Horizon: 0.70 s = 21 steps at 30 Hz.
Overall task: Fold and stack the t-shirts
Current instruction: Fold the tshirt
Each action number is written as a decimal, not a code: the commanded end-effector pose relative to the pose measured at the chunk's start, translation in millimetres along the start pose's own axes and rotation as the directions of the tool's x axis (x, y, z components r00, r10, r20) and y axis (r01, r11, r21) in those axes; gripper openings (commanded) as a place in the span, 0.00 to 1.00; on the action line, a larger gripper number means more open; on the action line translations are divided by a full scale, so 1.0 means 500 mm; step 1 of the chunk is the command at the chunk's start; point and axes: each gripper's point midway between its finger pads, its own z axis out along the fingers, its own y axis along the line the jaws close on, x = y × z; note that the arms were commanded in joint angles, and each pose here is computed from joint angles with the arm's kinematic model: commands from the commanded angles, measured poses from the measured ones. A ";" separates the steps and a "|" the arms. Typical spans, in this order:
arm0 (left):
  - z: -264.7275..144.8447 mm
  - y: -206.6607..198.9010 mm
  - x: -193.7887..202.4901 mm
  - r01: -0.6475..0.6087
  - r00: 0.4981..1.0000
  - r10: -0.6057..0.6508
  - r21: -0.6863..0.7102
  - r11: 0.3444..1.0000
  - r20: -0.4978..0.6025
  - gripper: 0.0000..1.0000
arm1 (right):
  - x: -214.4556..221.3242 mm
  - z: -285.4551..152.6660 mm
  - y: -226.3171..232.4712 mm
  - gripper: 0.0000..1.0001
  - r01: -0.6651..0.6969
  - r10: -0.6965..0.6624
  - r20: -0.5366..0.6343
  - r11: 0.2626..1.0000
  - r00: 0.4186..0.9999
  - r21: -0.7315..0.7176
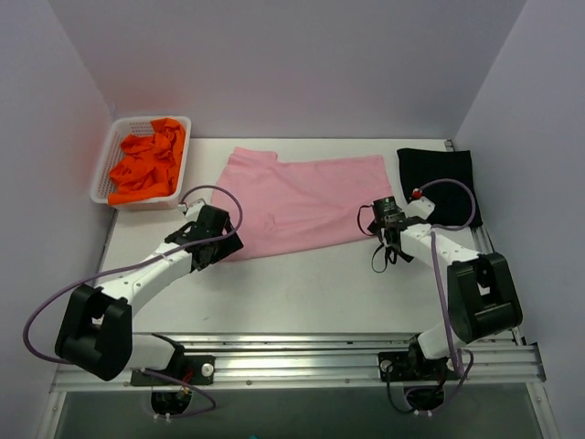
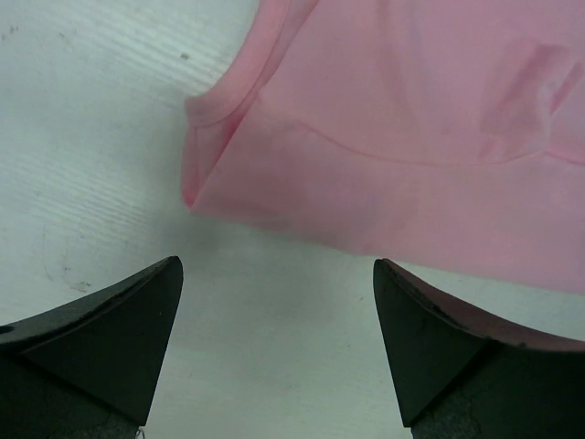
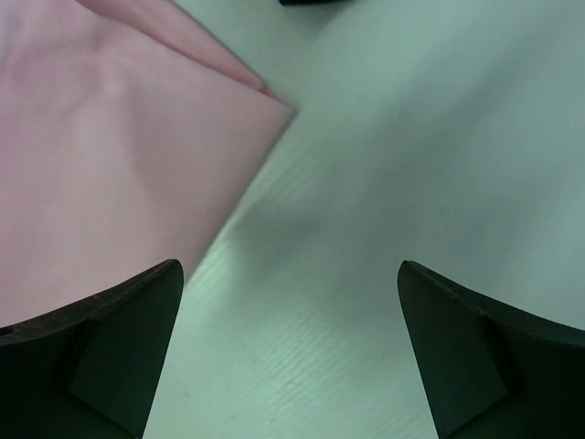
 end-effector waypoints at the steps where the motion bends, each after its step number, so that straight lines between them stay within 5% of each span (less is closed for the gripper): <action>1: 0.005 0.006 0.006 0.103 0.993 -0.103 0.000 0.995 0.053 0.94 | -0.004 0.005 -0.014 1.00 -0.069 0.069 0.031 0.998 0.997 -0.009; 16: 0.090 0.008 0.036 0.094 0.995 -0.091 -0.065 0.994 0.046 0.95 | 0.025 0.110 0.050 0.99 -0.049 0.050 -0.028 0.998 0.998 0.033; 19: 0.105 0.006 0.028 0.086 0.995 -0.082 -0.081 0.993 0.055 1.00 | 0.028 0.126 0.053 0.91 -0.047 0.049 -0.032 0.998 0.998 0.039; 21: 0.114 0.004 0.025 0.082 0.995 -0.077 -0.086 0.993 0.057 0.89 | 0.036 0.133 0.047 0.78 -0.040 0.042 -0.046 0.998 0.998 0.047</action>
